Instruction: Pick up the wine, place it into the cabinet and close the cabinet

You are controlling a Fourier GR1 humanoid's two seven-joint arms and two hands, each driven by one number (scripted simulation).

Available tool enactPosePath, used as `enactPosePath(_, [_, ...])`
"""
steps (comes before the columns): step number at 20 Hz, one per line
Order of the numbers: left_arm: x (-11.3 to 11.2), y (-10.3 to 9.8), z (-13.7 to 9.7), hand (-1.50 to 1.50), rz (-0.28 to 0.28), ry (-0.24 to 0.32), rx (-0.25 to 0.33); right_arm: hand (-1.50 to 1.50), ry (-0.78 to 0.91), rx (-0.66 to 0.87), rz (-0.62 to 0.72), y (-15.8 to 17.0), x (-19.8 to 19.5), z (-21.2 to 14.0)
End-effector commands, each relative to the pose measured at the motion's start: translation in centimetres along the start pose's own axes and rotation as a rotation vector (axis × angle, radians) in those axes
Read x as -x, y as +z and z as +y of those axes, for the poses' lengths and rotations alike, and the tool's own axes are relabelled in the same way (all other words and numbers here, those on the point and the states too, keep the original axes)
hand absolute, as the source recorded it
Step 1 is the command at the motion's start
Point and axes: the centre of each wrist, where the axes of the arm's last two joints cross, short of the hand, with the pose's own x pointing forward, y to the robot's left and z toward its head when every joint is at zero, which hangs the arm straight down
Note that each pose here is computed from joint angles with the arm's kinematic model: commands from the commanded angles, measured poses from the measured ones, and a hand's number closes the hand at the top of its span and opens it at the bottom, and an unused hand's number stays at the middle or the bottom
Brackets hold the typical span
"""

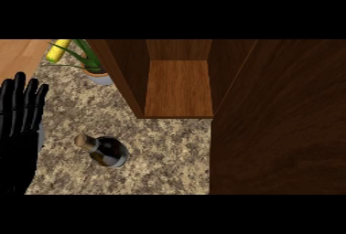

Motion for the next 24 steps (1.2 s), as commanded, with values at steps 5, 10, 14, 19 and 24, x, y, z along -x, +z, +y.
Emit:
enactPosePath(5, [1.3, -4.1, -4.7, -1.5, 0.074, 0.038, 0.047, -1.5, 0.038, 0.019, 0.014, 3.9, -3.4, 0.9])
enactPosePath(10, [0.5, -3.5, -8.9, -1.5, 0.278, 0.237, 0.059, -1.5, -0.138, -0.336, 0.122, 3.7, -3.6, 2.2])
enactPosePath(14, [-2.7, -4.7, -12.0, -1.5, 0.28, 0.245, 0.05, -1.5, -0.164, -0.316, 0.128, 5.1, -6.3, 1.8])
enactPosePath(19, [-5.8, -3.4, -14.6, -1.5, 0.278, 0.248, 0.053, -1.5, -0.15, -0.318, 0.124, 5.9, -8.1, 1.8])
enactPosePath(24, [-7.6, -1.9, -16.6, -1.5, 0.273, 0.242, 0.067, -1.5, -0.16, -0.323, 0.123, 5.4, -11.0, 1.9])
